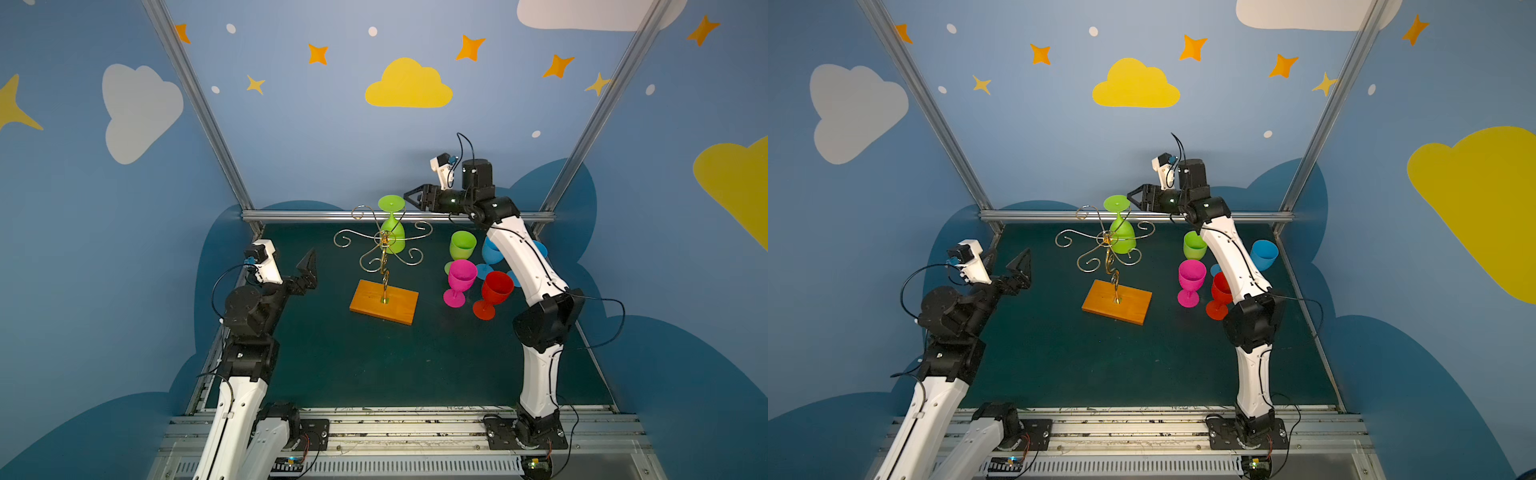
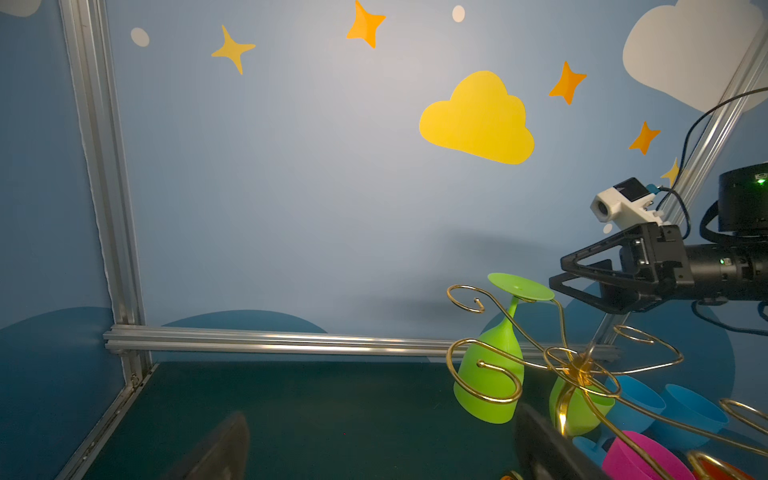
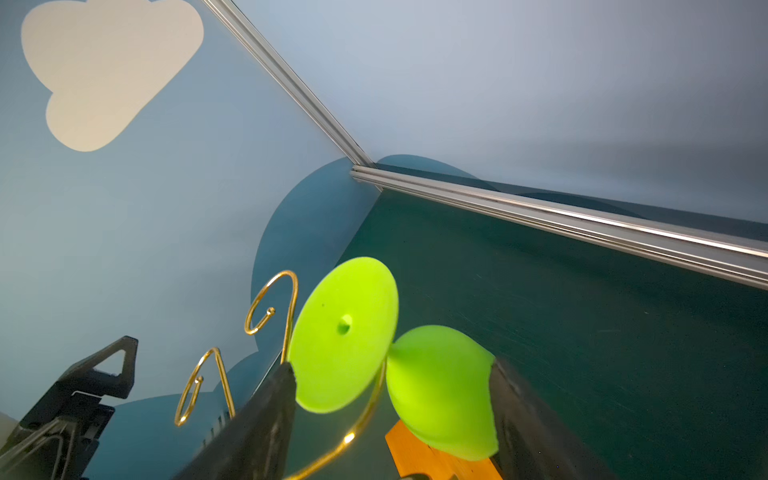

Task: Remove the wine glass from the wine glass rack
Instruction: 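Lift the right gripper and reach it to the green glass on the rack, then close the right gripper on the green glass foot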

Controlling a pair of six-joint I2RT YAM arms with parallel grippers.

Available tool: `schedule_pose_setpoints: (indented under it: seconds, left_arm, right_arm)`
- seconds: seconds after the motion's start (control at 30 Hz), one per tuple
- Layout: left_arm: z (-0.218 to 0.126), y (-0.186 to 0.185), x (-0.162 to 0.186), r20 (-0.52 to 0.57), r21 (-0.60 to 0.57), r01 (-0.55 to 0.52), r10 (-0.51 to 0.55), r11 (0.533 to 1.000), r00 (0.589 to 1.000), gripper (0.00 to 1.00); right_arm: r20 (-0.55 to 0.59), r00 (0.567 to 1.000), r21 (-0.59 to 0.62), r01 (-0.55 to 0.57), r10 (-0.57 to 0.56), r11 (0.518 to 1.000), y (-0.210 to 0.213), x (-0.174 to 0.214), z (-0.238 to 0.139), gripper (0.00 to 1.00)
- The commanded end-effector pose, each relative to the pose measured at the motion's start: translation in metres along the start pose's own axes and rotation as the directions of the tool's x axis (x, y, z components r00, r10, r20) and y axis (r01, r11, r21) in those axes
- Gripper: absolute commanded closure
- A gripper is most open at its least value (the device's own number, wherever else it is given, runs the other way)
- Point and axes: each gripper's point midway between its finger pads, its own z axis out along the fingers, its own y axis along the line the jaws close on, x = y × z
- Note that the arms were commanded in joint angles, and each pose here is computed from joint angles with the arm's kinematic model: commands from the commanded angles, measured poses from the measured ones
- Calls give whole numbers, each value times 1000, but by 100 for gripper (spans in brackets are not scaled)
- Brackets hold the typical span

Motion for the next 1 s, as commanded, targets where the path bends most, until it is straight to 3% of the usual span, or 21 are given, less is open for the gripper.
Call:
schedule_pose_setpoints:
  seconds: [0.0, 0.23, 0.43, 0.73, 0.97]
  left_arm:
    - [-3, 2, -2, 16, -8, -14, 14, 1000, 1000, 3]
    - [-4, 2, -1, 16, -7, -11, 11, 1000, 1000, 3]
    - [-5, 1, -2, 19, -6, -11, 12, 1000, 1000, 3]
    - [-5, 1, -3, 21, -4, -10, 10, 1000, 1000, 2]
    - [-6, 1, -3, 24, -9, -12, 12, 1000, 1000, 2]
  right_arm:
    - [-7, 1000, -15, -10, 9, 1000, 5, 0, 8, 28]
    - [-13, 1000, -16, -25, 25, 1000, 0, 2, 24, 29]
    - [-26, 999, -19, -34, 34, 999, -1, 6, 33, 37]
    - [-38, 999, -19, -32, 32, 999, 0, 9, 33, 63]
    - [-33, 999, -29, -31, 30, 999, 6, 6, 27, 77]
